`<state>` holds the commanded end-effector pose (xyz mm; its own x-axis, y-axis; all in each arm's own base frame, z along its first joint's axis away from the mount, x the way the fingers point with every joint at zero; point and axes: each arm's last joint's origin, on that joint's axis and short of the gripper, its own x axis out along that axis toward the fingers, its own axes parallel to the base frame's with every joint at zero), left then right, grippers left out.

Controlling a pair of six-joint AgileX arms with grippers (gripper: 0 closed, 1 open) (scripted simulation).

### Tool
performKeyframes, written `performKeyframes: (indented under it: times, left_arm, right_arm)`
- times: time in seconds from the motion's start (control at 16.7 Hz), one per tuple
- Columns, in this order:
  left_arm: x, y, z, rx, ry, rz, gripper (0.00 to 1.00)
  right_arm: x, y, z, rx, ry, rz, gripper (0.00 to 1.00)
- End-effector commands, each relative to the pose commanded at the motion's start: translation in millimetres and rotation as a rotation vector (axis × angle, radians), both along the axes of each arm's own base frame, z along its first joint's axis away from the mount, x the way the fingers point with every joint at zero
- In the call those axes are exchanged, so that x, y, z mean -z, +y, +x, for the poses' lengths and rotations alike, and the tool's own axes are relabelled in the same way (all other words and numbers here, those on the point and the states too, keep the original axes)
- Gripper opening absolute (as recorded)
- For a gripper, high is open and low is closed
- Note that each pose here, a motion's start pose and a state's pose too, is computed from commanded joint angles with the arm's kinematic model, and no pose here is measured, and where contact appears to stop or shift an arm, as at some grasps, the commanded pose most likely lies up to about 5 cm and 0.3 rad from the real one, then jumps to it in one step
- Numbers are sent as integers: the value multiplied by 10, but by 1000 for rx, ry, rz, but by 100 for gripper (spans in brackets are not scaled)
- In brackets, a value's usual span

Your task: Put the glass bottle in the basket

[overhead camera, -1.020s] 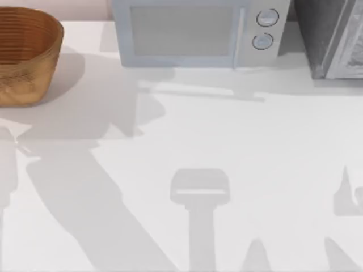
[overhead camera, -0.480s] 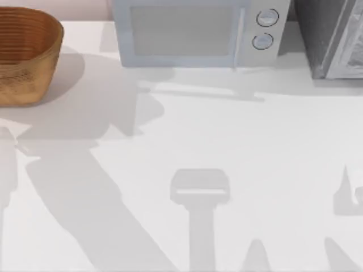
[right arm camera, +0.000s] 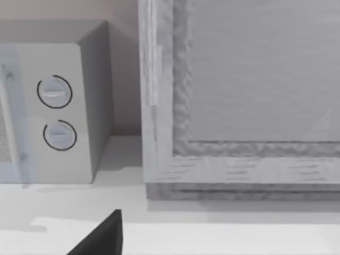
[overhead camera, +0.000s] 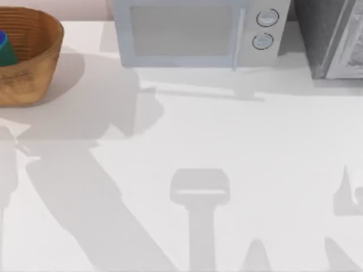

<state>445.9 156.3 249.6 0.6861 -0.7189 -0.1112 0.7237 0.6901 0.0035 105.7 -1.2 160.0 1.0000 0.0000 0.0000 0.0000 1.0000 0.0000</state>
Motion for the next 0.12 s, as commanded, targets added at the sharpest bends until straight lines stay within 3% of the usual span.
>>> performKeyframes:
  times: [0.12]
  left_arm:
    - [0,0,0,0,0,0,100]
  right_arm:
    - [0,0,0,0,0,0,100]
